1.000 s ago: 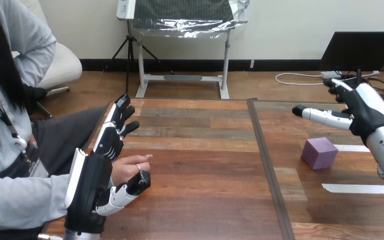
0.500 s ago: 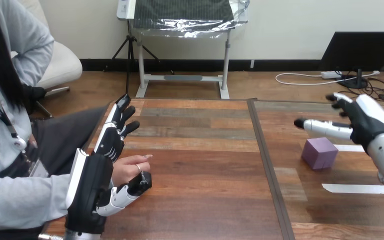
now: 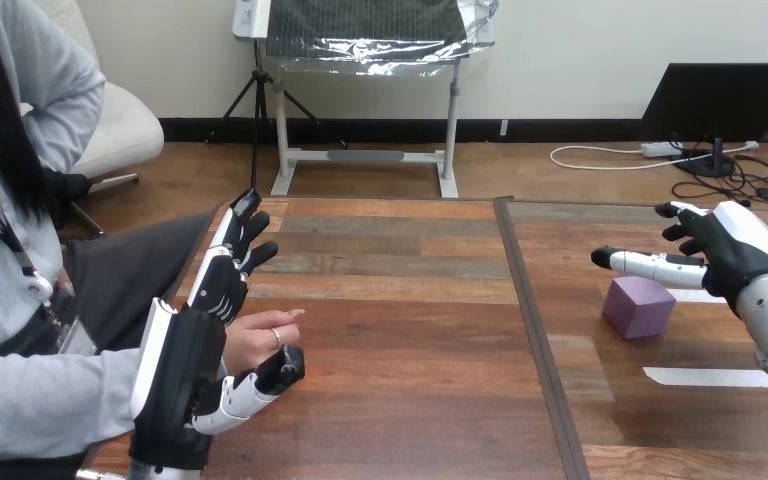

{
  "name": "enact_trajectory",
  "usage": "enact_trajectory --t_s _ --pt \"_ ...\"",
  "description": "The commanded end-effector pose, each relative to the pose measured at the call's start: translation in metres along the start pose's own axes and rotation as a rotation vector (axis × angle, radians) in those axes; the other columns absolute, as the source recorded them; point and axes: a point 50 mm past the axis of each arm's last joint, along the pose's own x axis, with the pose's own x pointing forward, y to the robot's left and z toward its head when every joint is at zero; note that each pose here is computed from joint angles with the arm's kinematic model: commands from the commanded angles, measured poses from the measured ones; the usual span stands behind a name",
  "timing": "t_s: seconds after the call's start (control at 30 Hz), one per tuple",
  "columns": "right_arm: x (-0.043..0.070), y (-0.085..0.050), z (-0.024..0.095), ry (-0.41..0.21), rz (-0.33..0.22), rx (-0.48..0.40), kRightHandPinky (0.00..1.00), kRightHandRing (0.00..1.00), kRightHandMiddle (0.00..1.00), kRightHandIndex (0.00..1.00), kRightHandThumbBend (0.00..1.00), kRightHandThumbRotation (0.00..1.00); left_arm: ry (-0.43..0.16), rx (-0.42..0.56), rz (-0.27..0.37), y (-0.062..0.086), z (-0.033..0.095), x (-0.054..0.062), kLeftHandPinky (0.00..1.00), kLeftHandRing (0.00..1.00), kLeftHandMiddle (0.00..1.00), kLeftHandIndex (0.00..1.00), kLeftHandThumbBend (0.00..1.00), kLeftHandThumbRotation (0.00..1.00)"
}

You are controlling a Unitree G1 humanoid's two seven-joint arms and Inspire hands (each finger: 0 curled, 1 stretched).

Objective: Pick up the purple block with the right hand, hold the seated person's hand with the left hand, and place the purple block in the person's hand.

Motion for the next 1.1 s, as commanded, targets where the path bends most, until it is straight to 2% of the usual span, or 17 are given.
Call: enact_trajectory --t_s 0.0,0.13,0.33,0.6,1.07 --pt "0.005 -0.003 0.020 -0.045 -0.019 -0.012 0.68 0.85 0.84 0.92 0.99 0.67 -0.100 0.007 0.010 0.001 0.010 0.014 0.88 0.95 0.98 0.96 1.00 0.75" --pt "0.005 0.002 0.018 -0.034 -0.009 -0.028 0.67 0.83 0.81 0.91 1.00 0.68 -0.105 0.010 0.011 0.002 0.010 0.013 0.88 0.95 0.98 0.96 1.00 0.75" --pt "0.004 0.008 0.016 -0.021 0.003 -0.049 0.68 0.81 0.82 0.91 1.00 0.69 -0.108 0.015 0.006 0.002 0.010 0.013 0.88 0.95 0.98 0.96 1.00 0.75" --pt "0.004 0.014 0.015 0.002 0.026 -0.054 0.76 0.87 0.91 0.93 1.00 0.73 -0.111 0.008 0.010 0.001 0.011 0.013 0.87 0.95 0.98 0.96 1.00 0.75" --pt "0.003 0.023 0.012 0.020 0.059 -0.089 0.86 0.93 0.95 0.94 1.00 0.73 -0.117 0.006 0.015 0.001 0.011 0.012 0.87 0.94 0.97 0.96 1.00 0.73"
